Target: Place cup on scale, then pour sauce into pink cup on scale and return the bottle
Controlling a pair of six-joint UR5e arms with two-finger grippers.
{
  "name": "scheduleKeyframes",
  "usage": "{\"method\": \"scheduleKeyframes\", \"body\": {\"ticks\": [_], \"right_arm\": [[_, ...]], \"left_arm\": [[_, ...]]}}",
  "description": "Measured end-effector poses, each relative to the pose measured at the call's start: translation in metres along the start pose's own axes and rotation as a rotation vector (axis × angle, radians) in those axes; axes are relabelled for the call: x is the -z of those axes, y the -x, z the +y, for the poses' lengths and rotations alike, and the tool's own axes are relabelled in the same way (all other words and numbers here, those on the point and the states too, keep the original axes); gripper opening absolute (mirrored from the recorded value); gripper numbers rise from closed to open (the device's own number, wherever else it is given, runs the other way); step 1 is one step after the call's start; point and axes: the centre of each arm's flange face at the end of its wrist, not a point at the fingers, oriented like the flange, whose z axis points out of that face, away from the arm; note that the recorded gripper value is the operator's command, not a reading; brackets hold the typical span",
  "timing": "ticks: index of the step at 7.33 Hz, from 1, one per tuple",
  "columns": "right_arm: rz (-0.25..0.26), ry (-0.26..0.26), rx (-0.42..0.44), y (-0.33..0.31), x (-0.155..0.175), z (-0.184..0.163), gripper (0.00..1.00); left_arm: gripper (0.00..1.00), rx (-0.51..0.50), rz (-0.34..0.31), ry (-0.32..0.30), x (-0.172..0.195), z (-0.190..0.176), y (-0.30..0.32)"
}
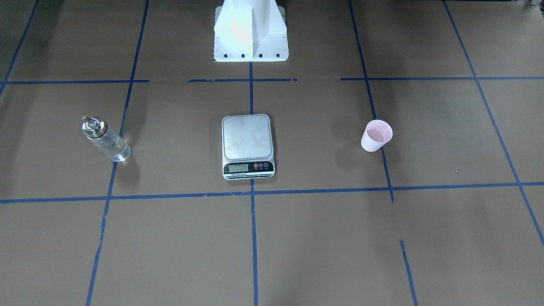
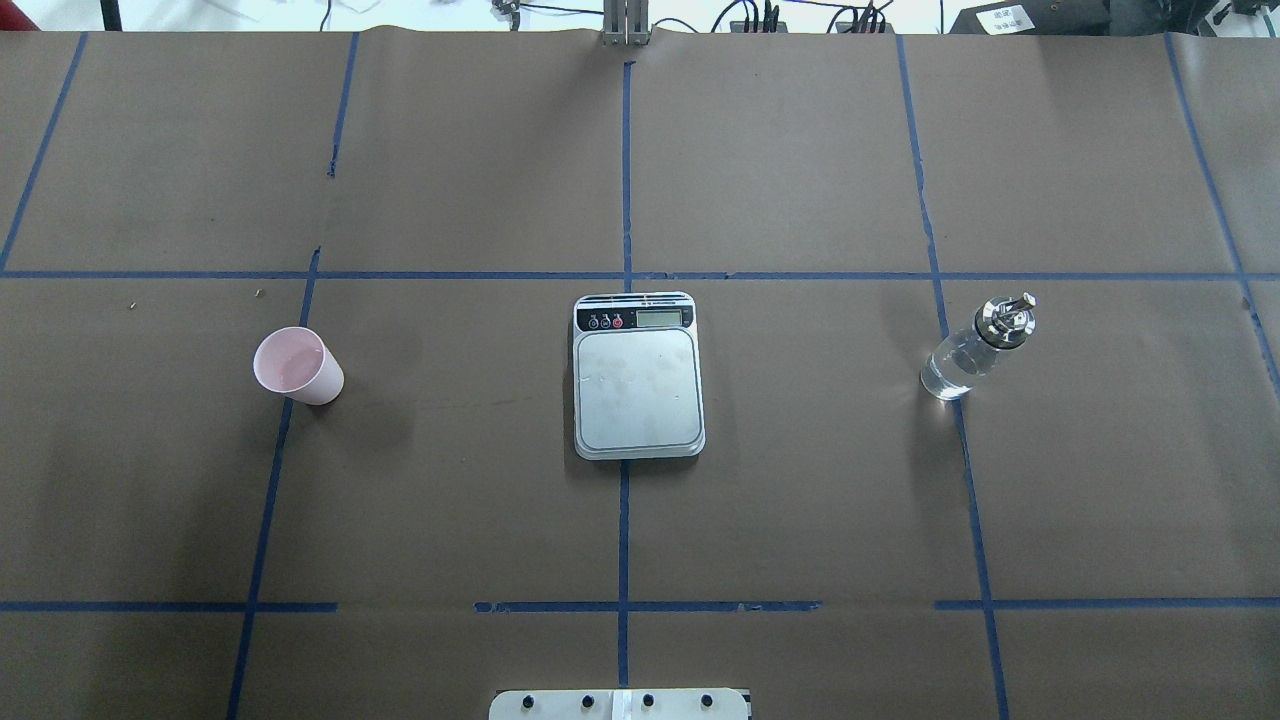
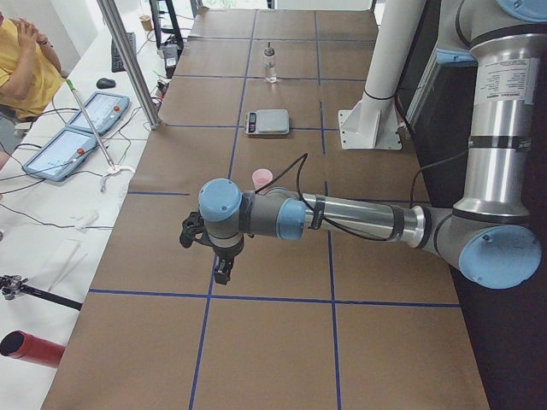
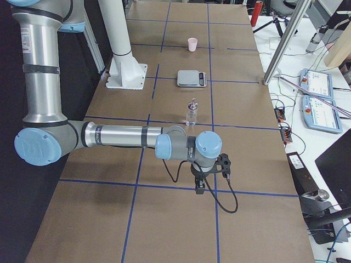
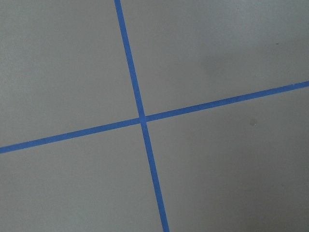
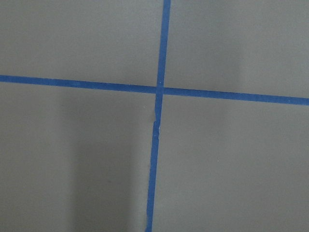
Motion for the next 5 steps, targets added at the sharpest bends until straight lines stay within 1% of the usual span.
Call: {"method": "scheduleKeyframes", "body": {"ticks": [2,5], "right_arm": [[0.011,0.010,-0.005,0.006,0.005,-0.001,1.00],[0.008,0.009,-0.009,0.009,0.006,-0.001,1.00]], "left_arm": [[1.00,-0.002,-0.002,0.012,0.006,0.002,-0.007],[1.00,-0.034,0.003,-0.009,0.011,-0.003,-0.017]]}}
